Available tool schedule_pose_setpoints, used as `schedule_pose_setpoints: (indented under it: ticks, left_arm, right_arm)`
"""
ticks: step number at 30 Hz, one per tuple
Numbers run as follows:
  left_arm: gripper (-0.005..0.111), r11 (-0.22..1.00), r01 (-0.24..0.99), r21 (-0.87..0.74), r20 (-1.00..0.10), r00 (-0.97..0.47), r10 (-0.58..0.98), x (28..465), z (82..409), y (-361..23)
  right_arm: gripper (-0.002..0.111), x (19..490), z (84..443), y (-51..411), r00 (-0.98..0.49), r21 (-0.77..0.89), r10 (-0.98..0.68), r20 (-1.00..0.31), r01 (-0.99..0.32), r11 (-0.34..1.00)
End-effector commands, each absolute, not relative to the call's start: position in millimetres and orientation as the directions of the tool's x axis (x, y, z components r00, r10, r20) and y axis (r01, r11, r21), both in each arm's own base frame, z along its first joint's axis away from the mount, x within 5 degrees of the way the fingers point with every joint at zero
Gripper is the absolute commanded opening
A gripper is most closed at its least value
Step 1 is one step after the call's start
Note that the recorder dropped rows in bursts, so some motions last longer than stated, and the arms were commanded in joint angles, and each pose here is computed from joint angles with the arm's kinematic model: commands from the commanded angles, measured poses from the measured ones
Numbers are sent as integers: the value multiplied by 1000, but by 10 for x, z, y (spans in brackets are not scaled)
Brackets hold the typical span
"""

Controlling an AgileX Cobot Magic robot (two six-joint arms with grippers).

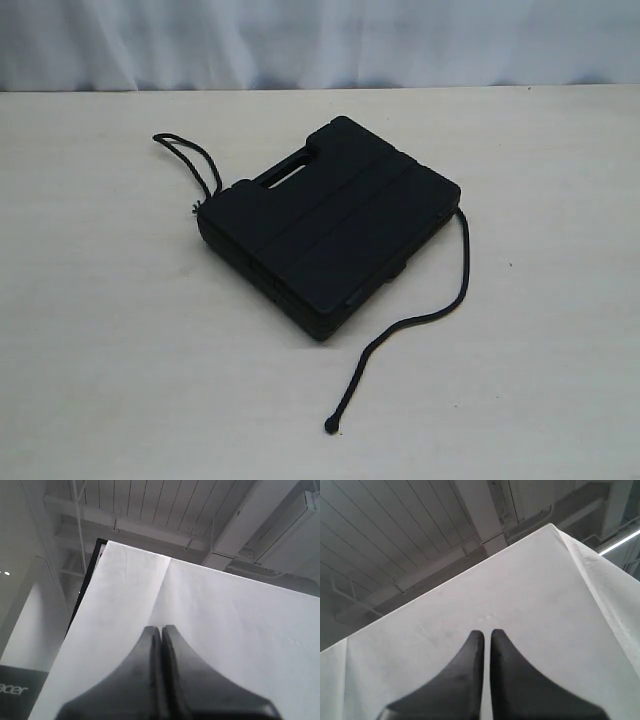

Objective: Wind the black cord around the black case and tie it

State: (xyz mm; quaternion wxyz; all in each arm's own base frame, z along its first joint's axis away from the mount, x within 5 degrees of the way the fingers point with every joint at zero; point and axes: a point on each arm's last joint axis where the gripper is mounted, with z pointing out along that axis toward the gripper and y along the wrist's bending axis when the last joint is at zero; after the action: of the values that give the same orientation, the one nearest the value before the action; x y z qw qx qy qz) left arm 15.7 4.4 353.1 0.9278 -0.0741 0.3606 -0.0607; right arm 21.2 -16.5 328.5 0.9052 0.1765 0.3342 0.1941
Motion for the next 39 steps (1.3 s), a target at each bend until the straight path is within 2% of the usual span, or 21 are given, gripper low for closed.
schedule_pose_setpoints:
  ticks: [1, 2, 3, 4, 7, 10, 12, 14, 16, 18, 23, 26, 29, 32, 36, 39]
  left_arm:
    - [0, 985, 28, -169, -734, 664, -145, 559, 4043, 73]
    - [0, 984, 16, -176, -797, 585, -152, 798, 4266, 87]
    - [0, 982, 4, -187, -854, 494, -165, 1010, 4347, 99]
    - [0, 980, -26, -198, -940, 290, -182, 1361, 4431, 115]
    - [0, 986, -68, -149, -987, -45, -153, 1911, 4581, 136]
    - [0, 999, 1, -53, -913, -405, -48, 2447, 4518, 107]
    - [0, 988, 143, -55, -813, -580, 39, 2744, 4436, 24]
    - [0, 951, 284, -119, -705, -699, 121, 3065, 4239, -113]
    - [0, 911, 375, -169, -660, -729, 178, 3342, 4088, -291]
    - [2, 891, 417, -181, -616, -754, 228, 3615, 3851, -483]
    - [24, 843, 524, -121, -508, -762, 400, 4095, 3165, -1029]
    - [39, 874, 478, -86, -431, -809, 400, 4297, 2822, -1247]
    - [47, 907, 417, -56, -349, -860, 373, 4512, 2477, -1323]
    - [47, 910, 396, -120, -291, -891, 349, 4696, 2297, -1348]
    - [47, 902, 346, -257, -302, -916, 265, 4881, 2119, -1318]
    - [47, 910, 314, -270, -306, -924, 228, 4984, 1981, -1181]
  right_arm:
    - [4, 502, 3812, -93, 599, 388, 416, -684, -184, 903]
    - [4, 738, 3954, -37, 447, 315, 334, -830, -118, 942]
    - [4, 879, 4025, -24, 350, 275, 285, -892, -79, 958]
    - [4, 1160, 4082, -27, 156, 212, 211, -965, -10, 977]
    - [4, 1557, 4122, -63, -203, 150, 165, -965, 88, 985]
    - [4, 1927, 4023, -25, -510, 131, 153, -847, 80, 988]
    - [4, 2147, 3891, 66, -655, 161, 120, -746, -2, 987]
    - [4, 2320, 3734, 188, -735, 244, 94, -671, -100, 965]
    - [4, 2432, 3604, 297, -775, 302, 25, -631, -216, 929]
    - [4, 2514, 3472, 398, -800, 377, -14, -599, -298, 877]
    - [4, 2637, 3173, 652, -810, 355, -125, -573, -384, 852]
    - [4, 2664, 3001, 829, -824, 347, -199, -531, -425, 836]
    - [4, 2707, 2851, 971, -843, 365, -241, -481, -443, 819]
    - [4, 2753, 2721, 1049, -857, 377, -265, -441, -445, 812]
    - [4, 2820, 2571, 1069, -880, 397, -267, -392, -424, 814]
    - [4, 2867, 2484, 1077, -889, 400, -265, -373, -411, 819]
